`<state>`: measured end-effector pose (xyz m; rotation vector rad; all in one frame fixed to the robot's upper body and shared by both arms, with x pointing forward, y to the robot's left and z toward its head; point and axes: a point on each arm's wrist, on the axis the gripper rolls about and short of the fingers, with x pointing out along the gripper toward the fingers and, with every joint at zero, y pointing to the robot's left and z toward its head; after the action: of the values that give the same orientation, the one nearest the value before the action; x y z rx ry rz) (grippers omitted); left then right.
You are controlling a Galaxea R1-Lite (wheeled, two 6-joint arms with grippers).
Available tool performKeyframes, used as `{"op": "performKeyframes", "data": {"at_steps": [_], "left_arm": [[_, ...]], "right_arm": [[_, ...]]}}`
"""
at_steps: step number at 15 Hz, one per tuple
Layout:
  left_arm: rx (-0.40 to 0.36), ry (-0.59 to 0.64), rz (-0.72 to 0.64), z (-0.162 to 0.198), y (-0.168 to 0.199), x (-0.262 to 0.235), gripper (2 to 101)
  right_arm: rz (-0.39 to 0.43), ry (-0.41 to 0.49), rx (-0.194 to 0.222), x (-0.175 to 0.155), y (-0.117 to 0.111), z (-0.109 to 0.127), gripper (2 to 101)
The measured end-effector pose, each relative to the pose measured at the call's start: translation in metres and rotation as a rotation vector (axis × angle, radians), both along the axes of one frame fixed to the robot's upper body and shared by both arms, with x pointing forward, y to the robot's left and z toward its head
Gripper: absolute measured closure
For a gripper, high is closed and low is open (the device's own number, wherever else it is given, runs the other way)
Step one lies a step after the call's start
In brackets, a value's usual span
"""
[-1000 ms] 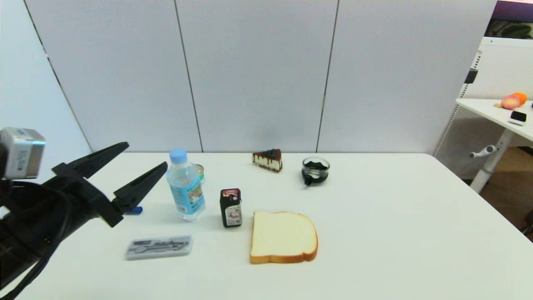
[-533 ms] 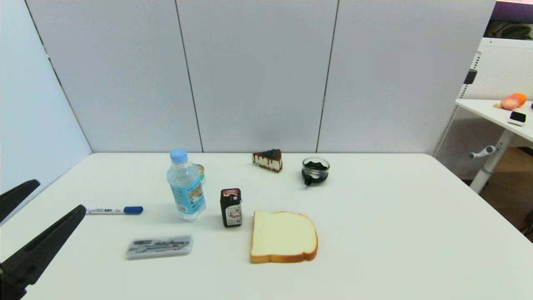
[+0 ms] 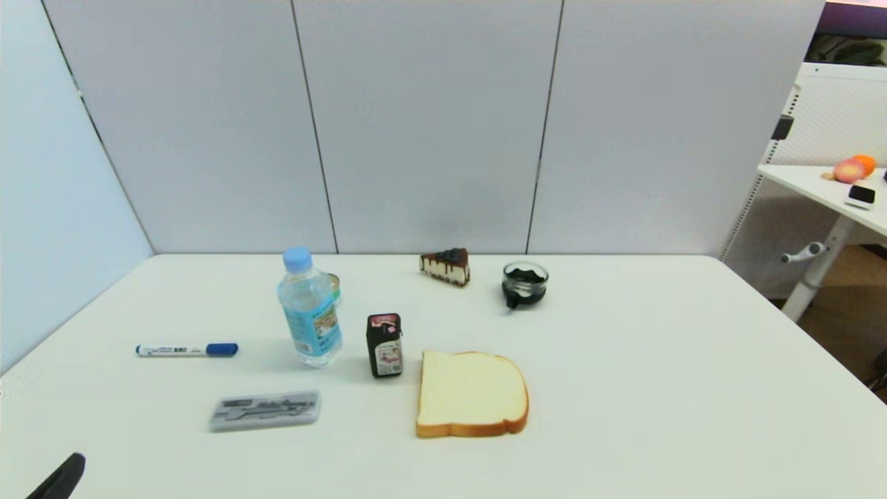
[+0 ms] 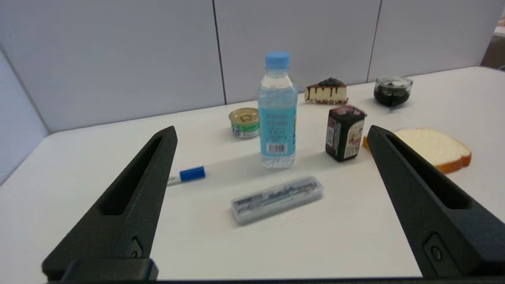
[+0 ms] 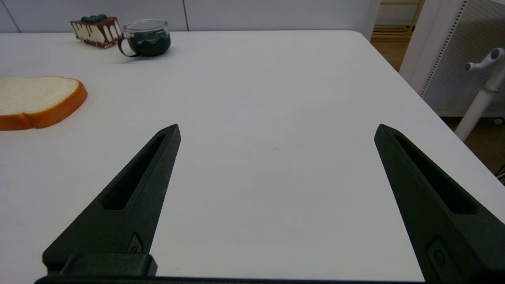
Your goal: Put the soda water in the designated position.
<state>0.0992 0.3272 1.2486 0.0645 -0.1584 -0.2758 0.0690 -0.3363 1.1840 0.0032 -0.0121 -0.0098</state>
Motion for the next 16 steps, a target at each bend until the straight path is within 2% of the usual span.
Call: {"op": "performKeyframes", "data": {"at_steps": [2, 4, 6, 8, 13, 16], "left_arm": [[0.035, 0.012, 0.052, -0.019, 0.001, -0.013, 5.8], [0.056, 0.06, 0.158, -0.041, 0.003, -0.022, 5.6], [0.024, 0.161, 0.264, -0.061, 0.006, -0.027, 5.5], [-0.032, 0.163, 0.271, -0.064, 0.006, -0.029, 5.4], [-0.092, 0.157, 0.275, -0.066, 0.006, -0.03, 5.4], [-0.098, 0.157, 0.276, -0.066, 0.006, -0.03, 5.4]], "right_arm": [[0.0, 0.0, 0.0, 0.0, 0.0, 0.0, 4.9], [0.0, 0.0, 0.0, 0.0, 0.0, 0.0, 4.9], [0.0, 0.0, 0.0, 0.0, 0.0, 0.0, 4.9], [0.0, 0.0, 0.0, 0.0, 0.0, 0.0, 4.9], [0.0, 0.0, 0.0, 0.0, 0.0, 0.0, 4.9], [0.0, 0.0, 0.0, 0.0, 0.0, 0.0, 4.9]]}}
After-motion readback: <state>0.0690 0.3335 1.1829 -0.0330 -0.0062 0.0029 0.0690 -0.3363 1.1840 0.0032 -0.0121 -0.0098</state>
